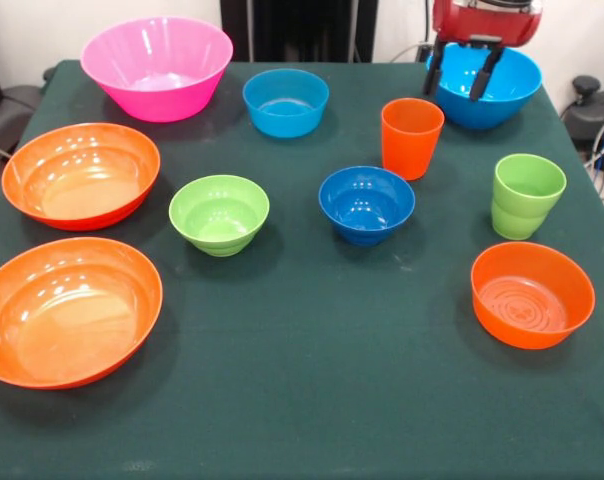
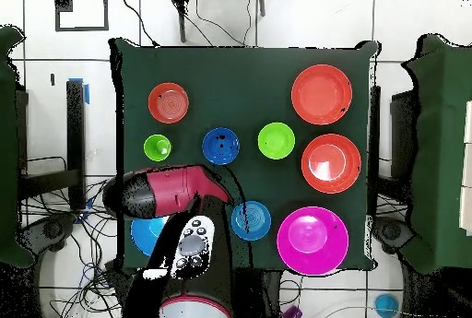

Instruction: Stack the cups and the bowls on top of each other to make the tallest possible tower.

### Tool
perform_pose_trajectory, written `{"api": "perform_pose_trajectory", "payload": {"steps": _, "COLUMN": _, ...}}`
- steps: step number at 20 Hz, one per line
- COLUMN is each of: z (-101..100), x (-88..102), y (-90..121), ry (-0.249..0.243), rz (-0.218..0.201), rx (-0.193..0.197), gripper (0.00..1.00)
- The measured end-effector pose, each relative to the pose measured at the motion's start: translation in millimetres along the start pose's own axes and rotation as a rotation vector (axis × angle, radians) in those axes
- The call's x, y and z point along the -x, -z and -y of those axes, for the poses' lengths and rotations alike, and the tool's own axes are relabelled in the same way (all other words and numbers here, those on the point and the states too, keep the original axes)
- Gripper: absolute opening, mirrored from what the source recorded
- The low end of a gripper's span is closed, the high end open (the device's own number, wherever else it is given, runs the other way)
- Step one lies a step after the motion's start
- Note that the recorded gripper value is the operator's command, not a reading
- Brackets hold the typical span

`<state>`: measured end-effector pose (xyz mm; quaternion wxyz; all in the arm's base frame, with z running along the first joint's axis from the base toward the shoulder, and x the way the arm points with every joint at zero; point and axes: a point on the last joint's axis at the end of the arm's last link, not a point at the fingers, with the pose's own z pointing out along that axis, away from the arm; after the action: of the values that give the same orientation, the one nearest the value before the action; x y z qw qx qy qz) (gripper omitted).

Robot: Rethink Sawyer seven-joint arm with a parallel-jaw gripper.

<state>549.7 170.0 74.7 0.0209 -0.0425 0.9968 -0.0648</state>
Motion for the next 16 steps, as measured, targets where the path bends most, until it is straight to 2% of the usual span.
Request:
{"api": "perform_pose_trajectory", "payload": {"steps": 1, "z": 4.8, "x": -0.6, "y": -0.9, "ry": -0.009, "rz": 0.011, "rx": 0.001, "gripper": 1.00}}
{"api": "perform_pose_trajectory", "payload": {"steps": 6, "z": 16.0, "x": -6.8, "y": -4.1, "ry": -0.029, "rz": 0.014, "rx": 0.003, "gripper": 1.00}}
{"api": "perform_pose_trajectory", "payload": {"steps": 16, "z": 24.8, "x": -21.4, "y": -9.3, "ry": -0.047, "rz": -0.014, "rx": 0.006, "gripper": 1.00}}
